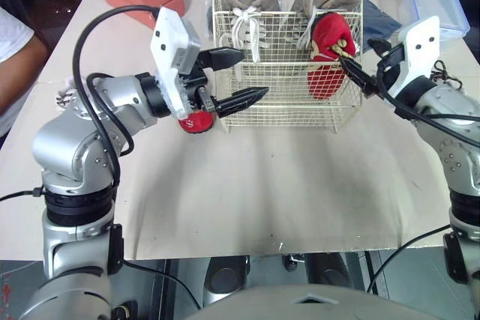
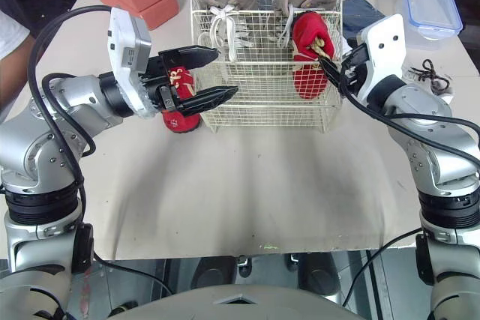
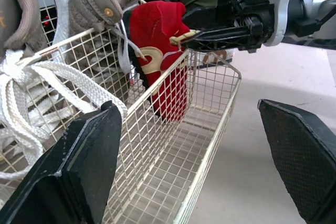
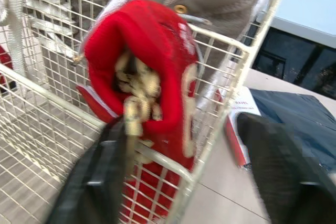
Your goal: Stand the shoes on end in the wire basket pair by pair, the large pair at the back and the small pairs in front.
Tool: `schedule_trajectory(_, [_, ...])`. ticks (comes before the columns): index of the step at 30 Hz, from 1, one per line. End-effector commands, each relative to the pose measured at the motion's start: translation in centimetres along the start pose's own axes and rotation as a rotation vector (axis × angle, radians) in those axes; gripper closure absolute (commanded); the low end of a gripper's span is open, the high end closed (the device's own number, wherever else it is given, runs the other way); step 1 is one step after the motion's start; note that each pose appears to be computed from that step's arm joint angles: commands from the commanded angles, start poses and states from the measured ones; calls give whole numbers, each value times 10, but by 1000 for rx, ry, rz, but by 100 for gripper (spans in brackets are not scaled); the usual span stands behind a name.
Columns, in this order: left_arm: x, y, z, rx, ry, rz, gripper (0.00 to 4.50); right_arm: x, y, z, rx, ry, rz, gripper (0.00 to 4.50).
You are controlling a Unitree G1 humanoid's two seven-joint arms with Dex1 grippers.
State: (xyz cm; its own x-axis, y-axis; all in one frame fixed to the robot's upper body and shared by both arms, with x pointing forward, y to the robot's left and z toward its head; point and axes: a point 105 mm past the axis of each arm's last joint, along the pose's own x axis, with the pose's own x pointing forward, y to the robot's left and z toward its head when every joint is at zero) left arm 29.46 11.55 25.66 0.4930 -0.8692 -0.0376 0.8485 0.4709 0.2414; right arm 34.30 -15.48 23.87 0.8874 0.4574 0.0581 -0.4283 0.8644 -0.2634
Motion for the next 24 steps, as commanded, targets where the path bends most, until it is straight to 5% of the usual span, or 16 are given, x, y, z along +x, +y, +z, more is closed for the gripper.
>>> schedule_trajectory(1, [-14,13,7,38,-11,53,0,-13,-10,11,-29,-27,2,2])
schedule_trajectory(6, [-39,41,8,-1,-21,155,0,-32,2,23,-20,-98,147,2])
schedule_trajectory(16, [-82,109,-48,-230,43,496,0,-71,74,36,121,-290,537,2])
schedule_trajectory(24, [-96,133,-95,-347,126,574,0,-81,95,14,63,-233,576,2])
